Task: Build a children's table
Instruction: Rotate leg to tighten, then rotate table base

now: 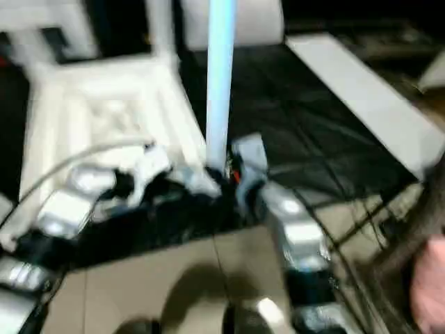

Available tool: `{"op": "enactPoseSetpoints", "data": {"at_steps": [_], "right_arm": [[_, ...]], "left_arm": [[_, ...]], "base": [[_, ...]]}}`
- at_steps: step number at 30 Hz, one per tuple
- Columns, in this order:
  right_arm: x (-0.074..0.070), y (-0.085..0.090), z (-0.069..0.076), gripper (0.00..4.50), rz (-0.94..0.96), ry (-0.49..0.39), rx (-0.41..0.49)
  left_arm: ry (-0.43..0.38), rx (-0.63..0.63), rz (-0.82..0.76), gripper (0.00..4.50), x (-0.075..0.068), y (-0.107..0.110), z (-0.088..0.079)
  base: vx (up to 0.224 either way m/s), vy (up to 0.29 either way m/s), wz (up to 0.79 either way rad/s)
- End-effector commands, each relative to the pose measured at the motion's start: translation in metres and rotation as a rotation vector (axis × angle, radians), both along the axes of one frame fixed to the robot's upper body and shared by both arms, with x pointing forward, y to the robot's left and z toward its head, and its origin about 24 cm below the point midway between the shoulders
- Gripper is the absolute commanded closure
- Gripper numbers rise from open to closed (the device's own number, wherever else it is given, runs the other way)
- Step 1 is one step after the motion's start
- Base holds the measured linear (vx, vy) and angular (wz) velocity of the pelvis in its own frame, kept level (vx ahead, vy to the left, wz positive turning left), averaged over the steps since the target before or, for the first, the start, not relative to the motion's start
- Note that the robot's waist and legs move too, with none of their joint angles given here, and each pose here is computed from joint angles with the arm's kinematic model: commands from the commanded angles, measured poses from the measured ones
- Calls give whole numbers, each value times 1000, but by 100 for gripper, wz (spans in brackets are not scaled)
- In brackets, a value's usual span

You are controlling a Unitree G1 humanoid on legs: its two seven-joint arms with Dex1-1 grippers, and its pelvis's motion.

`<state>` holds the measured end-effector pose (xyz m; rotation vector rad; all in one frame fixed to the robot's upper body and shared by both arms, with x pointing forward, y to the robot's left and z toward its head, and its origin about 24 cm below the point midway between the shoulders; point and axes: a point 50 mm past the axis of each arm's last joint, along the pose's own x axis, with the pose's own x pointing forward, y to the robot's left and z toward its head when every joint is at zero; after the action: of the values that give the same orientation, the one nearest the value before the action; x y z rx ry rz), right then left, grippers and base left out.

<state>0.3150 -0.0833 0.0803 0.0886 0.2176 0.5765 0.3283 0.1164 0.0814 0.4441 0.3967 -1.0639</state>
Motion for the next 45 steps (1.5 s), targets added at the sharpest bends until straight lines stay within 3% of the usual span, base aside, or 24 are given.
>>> {"op": "enactPoseSetpoints", "data": {"at_steps": [1,2,3,5,7,13,15,17,23,24,27,30,32,36,43,45], "right_arm": [[-7,46,-5,258,116,59,35],[3,52,-4,258,-12,67,12],[3,52,-4,258,-17,69,16],[7,58,-3,203,-67,87,51],[8,57,-2,186,-79,72,42],[4,40,-2,141,-90,29,47],[3,27,-3,117,-99,-21,-16],[-2,16,-4,106,-105,-1,18],[-25,-19,5,54,-41,-81,36],[-31,-23,9,50,3,-96,65],[-39,-30,14,15,63,-124,64],[-46,-38,20,4,120,-147,54],[-48,-39,24,0,152,-151,63],[-52,-36,36,0,260,-185,106],[-32,-20,45,0,284,-202,148],[-29,-18,45,0,286,-202,146]], "left_arm": [[-6,-16,-63,450,-3,-30,-2],[-29,2,-47,450,2,-29,0],[-32,5,-47,450,2,-29,0],[-59,33,-43,450,5,-26,2],[-62,48,-45,450,6,-21,2],[-95,55,-79,450,6,-8,5],[-116,40,-89,450,6,-5,7],[-152,43,-100,450,7,-1,8],[-192,-55,-40,450,7,14,14],[-198,-88,-27,407,6,16,16],[-198,-159,-11,390,2,19,19],[-199,-251,16,352,-5,22,24],[-201,-283,36,351,-8,24,25],[-172,-408,93,304,-29,26,29],[-44,-462,171,253,-91,22,10],[-24,-468,182,229,-97,21,7]], "base": [[0,0,0],[0,0,0],[0,0,0],[0,0,0],[0,0,0],[0,0,0],[26,-1,2],[67,-9,10],[10,-3,1],[0,0,0],[0,0,0],[0,0,0],[0,0,0],[0,0,0],[0,0,0],[0,0,0]]}}
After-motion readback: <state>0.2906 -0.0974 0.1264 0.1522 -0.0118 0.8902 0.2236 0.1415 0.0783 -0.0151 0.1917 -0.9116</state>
